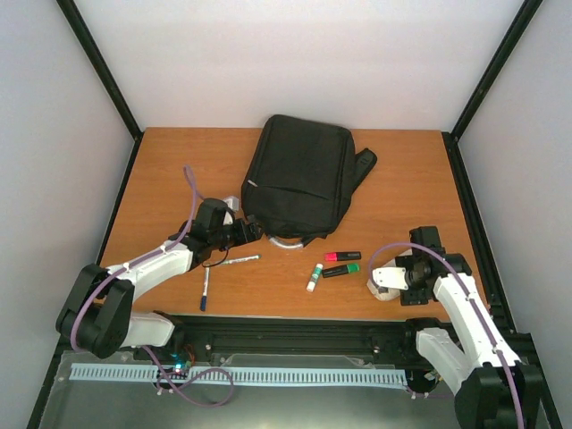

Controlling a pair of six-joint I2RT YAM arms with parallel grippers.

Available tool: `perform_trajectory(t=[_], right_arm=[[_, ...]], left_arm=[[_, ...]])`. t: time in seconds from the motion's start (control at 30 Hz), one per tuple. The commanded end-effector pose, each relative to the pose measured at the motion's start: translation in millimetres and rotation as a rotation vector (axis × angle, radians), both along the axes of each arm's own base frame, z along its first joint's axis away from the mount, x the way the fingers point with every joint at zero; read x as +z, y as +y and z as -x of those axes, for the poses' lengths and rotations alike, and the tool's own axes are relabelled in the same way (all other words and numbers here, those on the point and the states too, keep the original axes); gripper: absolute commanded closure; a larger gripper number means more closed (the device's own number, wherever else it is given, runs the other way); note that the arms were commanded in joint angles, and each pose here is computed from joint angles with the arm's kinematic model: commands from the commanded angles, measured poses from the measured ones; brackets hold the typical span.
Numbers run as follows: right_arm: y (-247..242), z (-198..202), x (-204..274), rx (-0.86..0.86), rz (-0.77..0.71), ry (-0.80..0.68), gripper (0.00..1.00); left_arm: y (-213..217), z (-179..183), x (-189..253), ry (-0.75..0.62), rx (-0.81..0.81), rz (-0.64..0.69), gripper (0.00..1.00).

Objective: Pack the student bag
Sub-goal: Pick up the stationery from the center of the board.

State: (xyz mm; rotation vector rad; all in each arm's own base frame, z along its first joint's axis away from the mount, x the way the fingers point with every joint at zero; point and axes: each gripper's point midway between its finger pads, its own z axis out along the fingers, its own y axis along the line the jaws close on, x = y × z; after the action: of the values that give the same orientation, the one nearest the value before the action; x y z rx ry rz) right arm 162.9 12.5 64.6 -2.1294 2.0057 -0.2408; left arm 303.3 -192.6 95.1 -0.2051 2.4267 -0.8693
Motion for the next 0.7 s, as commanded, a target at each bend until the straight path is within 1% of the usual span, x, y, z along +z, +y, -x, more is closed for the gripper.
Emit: perform_trajectory(t=[0.0, 0.2, 0.3, 0.57, 0.63, 0.67], right_arm=[[-2.8, -12.4, -9.5, 0.042, 0.032, -0.046, 0.20], [-3.7, -12.0, -24.7, 0.066, 0.044, -0.020, 0.18], [-3.0, -20.4, -28.4, 0.066, 0.042, -0.031, 0.17], [9.1, -61.7, -14.8, -0.026, -0.042, -0.007, 0.14], [13.4, -80.0, -6.6, -0.067, -0.074, -0.008, 0.15], [15.0, -87.3, -5.8, -0.098, -0.089, 0.000, 0.18]], left_arm=[[-0.2, -3.4, 9.7, -0.037, -0.003, 0.018, 0.05], [0.7, -1.6, 6.7, -0.032, -0.003, 0.016, 0.05], [0.9, -1.9, 4.0, -0.028, -0.002, 0.015, 0.05], [-2.3, -1.0, -4.2, -0.006, -0.009, 0.030, 0.05], [-2.4, -1.1, -5.8, -0.004, -0.010, 0.029, 0.05], [-2.7, -0.9, -6.2, -0.003, -0.011, 0.029, 0.05]])
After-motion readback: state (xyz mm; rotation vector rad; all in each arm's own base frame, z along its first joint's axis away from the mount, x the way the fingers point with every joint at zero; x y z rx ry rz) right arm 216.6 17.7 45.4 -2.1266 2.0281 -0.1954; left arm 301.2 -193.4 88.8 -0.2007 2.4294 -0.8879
